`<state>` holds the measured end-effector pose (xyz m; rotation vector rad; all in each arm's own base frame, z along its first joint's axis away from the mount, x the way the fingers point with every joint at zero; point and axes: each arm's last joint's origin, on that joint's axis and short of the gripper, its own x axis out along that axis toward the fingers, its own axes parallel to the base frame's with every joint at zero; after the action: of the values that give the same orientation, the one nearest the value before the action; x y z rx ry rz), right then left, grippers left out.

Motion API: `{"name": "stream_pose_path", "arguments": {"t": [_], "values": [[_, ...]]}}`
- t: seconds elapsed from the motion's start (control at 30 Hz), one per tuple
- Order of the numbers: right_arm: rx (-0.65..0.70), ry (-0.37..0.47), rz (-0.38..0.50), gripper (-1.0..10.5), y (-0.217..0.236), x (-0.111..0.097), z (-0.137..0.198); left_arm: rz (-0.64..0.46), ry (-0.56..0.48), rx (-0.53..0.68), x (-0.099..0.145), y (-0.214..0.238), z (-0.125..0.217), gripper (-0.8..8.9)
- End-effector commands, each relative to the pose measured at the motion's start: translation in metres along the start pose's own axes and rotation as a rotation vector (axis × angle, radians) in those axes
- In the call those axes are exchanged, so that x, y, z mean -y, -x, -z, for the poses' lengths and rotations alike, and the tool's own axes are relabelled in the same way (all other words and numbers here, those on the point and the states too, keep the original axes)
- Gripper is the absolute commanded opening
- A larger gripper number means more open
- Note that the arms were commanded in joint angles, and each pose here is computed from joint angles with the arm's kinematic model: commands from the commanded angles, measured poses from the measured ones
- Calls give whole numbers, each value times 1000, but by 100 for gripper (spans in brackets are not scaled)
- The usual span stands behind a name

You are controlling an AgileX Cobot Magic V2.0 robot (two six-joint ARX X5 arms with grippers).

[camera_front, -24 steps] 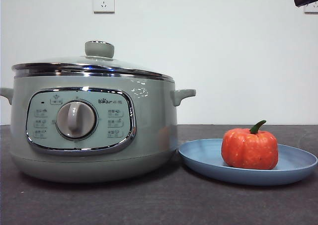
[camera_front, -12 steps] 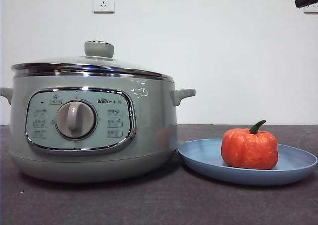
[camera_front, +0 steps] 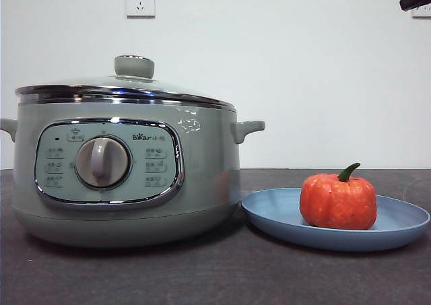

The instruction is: Take the pumpkin out from the steamer,put the pumpkin in the blue plate,close the lid

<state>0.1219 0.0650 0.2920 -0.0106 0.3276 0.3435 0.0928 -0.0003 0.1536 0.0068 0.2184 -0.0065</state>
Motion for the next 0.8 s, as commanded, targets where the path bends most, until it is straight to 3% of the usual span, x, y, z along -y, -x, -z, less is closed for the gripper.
{"name": "stream_pose_path", "arguments": {"t": [0.03,0.13,0.3,0.47,0.6,0.8], "values": [[0,-9,3,-17,-1,0,2,-2,8,-16,0,-2,5,-3],[-1,107,1,-17,1,0,2,-2,8,-16,0,-2,5,-3],[52,174,65,-17,20,14,12,-2,8,-16,0,-2,5,-3],[135,135,80,-17,25,31,46,-2,8,-16,0,-2,5,-3],[197,102,168,-17,17,42,80,-2,8,-16,0,-2,5,-3],[193,62,205,-17,1,49,119,-2,8,-16,0,-2,5,-3]]}}
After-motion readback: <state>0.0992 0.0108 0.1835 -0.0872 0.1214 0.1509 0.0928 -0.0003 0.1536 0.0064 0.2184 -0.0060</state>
